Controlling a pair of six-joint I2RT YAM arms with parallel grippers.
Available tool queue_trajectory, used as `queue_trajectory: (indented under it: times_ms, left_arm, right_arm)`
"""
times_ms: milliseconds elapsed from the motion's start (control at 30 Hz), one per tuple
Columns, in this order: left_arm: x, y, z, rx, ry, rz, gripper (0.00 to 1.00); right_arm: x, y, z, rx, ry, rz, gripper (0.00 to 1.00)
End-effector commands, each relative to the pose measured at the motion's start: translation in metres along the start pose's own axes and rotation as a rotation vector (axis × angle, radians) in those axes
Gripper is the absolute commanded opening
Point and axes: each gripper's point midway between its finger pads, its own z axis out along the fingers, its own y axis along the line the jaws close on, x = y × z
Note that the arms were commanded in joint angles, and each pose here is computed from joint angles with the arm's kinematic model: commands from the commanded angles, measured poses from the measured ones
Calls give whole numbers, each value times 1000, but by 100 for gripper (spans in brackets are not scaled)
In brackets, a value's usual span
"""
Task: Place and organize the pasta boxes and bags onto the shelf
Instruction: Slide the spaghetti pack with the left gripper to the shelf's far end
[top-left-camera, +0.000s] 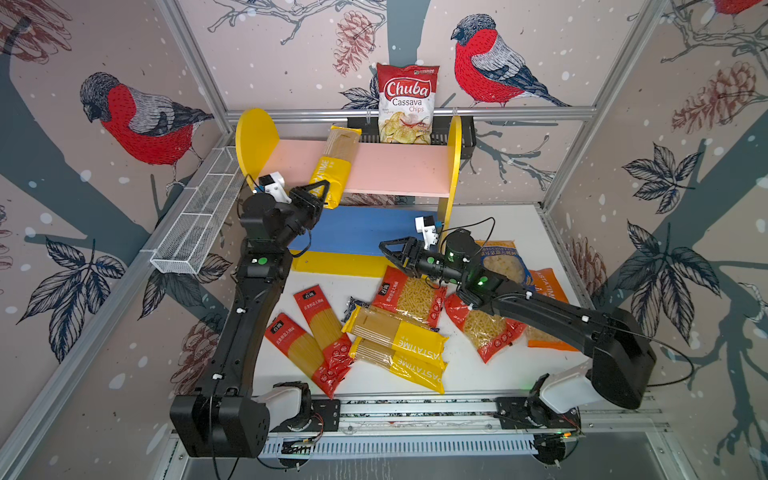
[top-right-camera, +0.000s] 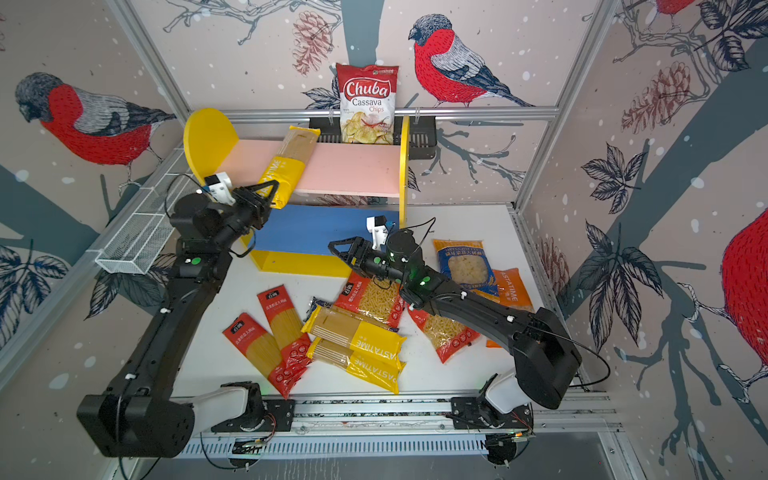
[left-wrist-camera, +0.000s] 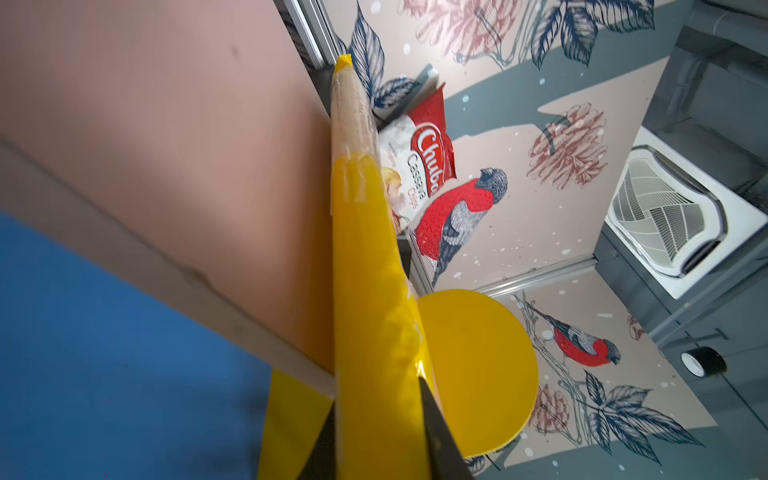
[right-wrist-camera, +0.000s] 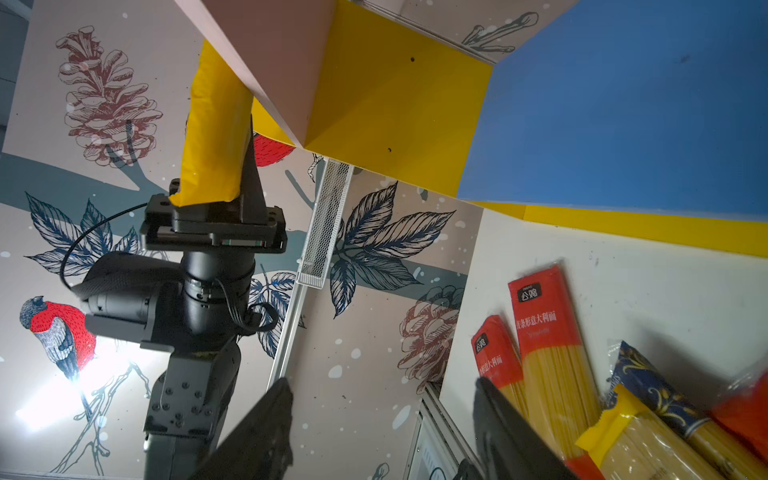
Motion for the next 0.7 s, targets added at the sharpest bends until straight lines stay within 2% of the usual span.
queue_trajectory:
  times_ms: [0,100,233,367,667]
  left_arm:
    - [-14,-19,-10,86,67,127,6]
    - [-29,-6,-19,63,93,161,6]
    - [-57,20,-32,24,45,143,6]
    - [-70,24,-29,29,45,144,8]
    - [-102,46,-40,9,-36,84,6]
  right_arm:
    - [0,8,-4,-28,-9,-28,69]
    - [0,4,-6,-19,-13,-29,69]
    - [2,5,-5,-24,-5,-32,69]
    - [3,5,-7,-14,-10,-43,68]
    - [4,1,-13,11,-23,-51,68]
